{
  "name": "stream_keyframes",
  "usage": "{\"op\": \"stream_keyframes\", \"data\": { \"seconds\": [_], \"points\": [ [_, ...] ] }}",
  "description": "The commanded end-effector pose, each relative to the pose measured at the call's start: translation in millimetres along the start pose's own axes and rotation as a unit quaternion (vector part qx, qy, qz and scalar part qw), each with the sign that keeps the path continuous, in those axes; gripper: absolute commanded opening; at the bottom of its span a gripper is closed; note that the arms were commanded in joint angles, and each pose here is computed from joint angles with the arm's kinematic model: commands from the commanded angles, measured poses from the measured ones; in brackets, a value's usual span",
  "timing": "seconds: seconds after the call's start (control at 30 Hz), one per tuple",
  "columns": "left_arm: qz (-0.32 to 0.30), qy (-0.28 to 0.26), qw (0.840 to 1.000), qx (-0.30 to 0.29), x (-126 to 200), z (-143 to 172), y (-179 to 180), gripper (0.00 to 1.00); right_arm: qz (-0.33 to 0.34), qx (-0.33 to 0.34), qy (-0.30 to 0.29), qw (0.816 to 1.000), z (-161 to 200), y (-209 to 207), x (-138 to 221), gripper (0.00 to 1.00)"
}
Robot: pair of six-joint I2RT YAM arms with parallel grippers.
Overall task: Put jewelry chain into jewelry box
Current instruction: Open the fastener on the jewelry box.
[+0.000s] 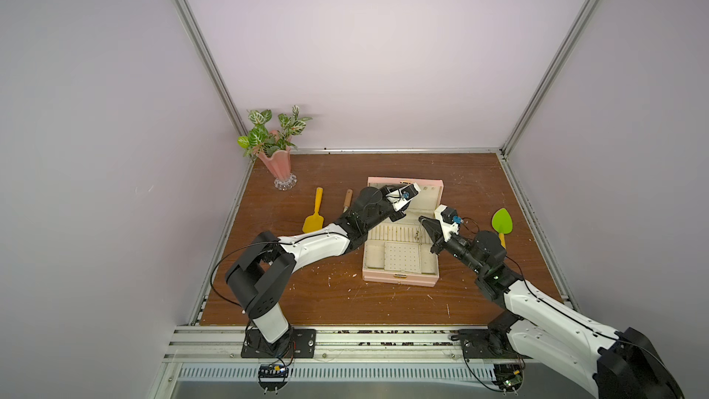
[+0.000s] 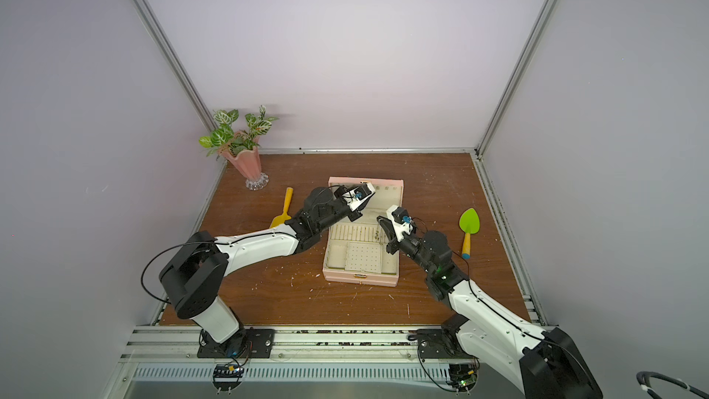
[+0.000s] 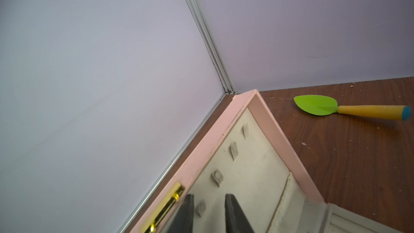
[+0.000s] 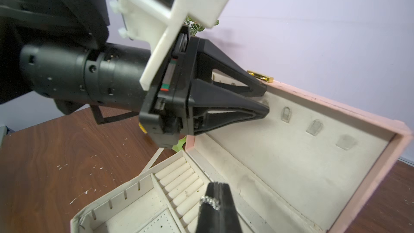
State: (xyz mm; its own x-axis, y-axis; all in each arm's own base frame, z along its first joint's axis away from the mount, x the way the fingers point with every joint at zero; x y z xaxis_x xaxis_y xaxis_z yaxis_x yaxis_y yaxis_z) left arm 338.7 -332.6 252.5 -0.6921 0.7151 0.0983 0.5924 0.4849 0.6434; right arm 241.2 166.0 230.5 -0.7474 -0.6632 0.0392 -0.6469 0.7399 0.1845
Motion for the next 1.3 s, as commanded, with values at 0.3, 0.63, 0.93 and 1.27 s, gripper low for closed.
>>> {"op": "stream_keyframes", "data": {
  "seconds": [0.3,0.63,0.93,1.27],
  "points": [
    [-0.024,0.026,0.999,-0.034,-14,9,12,0.28,-0.014,0.001,-0.028,1.000,-12,4,3,0.00],
    [-0.004,0.031,0.998,-0.059,-17,10,9,0.19,-0.014,-0.002,-0.020,1.000,-8,2,1,0.00],
    [0.014,0.065,0.993,-0.101,-3,26,-2,0.08,-0.012,-0.003,-0.018,1.000,-8,1,0,0.00],
    [0.047,0.088,0.986,-0.131,11,42,-19,0.08,-0.010,-0.005,-0.016,1.000,-6,0,-1,0.00]
  ]
}}
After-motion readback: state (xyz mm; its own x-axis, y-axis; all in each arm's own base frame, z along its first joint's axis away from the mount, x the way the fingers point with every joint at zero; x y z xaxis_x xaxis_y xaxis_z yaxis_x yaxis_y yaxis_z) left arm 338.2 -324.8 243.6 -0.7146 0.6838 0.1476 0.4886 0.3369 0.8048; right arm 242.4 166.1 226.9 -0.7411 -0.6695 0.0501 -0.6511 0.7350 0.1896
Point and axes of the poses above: each gripper's point midway between its finger pads, its own x axis back along the fingers, its own y axis along the line the jaws close on, z = x × y, the point moved 5 cm from there along x, back along the fingers, and after that the axes turned 11 degrees about -x, right-handed, at the moved point
